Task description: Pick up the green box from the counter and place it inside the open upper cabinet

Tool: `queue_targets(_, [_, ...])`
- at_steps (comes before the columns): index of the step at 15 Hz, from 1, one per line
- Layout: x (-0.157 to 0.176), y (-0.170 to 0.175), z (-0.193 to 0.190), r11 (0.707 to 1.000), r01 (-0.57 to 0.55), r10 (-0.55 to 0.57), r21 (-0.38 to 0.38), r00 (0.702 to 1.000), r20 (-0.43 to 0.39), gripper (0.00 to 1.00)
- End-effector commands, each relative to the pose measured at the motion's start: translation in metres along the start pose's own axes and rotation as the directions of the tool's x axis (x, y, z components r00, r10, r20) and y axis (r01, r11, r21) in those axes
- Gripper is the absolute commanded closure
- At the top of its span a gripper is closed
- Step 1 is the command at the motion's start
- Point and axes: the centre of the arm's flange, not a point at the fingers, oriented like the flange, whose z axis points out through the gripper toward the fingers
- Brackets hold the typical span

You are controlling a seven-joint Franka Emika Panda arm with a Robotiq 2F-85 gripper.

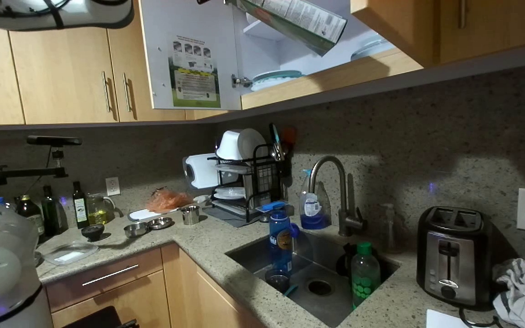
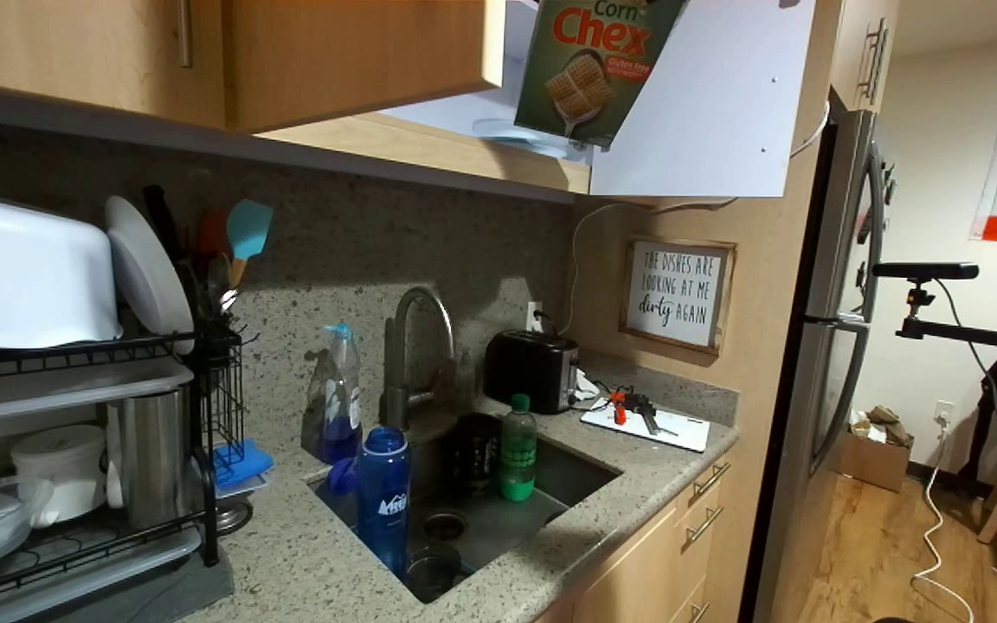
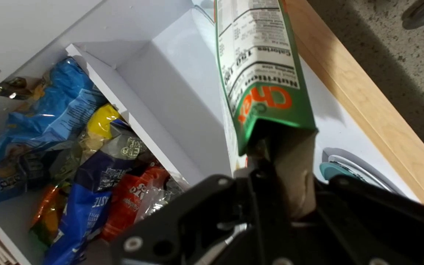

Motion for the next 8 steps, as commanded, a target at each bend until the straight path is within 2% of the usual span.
queue_targets(1, [0.039,0.011,0.021,1.0,0.016,-0.017,-0.024,1.0,-0.018,0.94])
queue_targets(8, [0.083,0.007,0.041,0.998,0.051,-0.053,-0.025,0.997,-0.065,0.95])
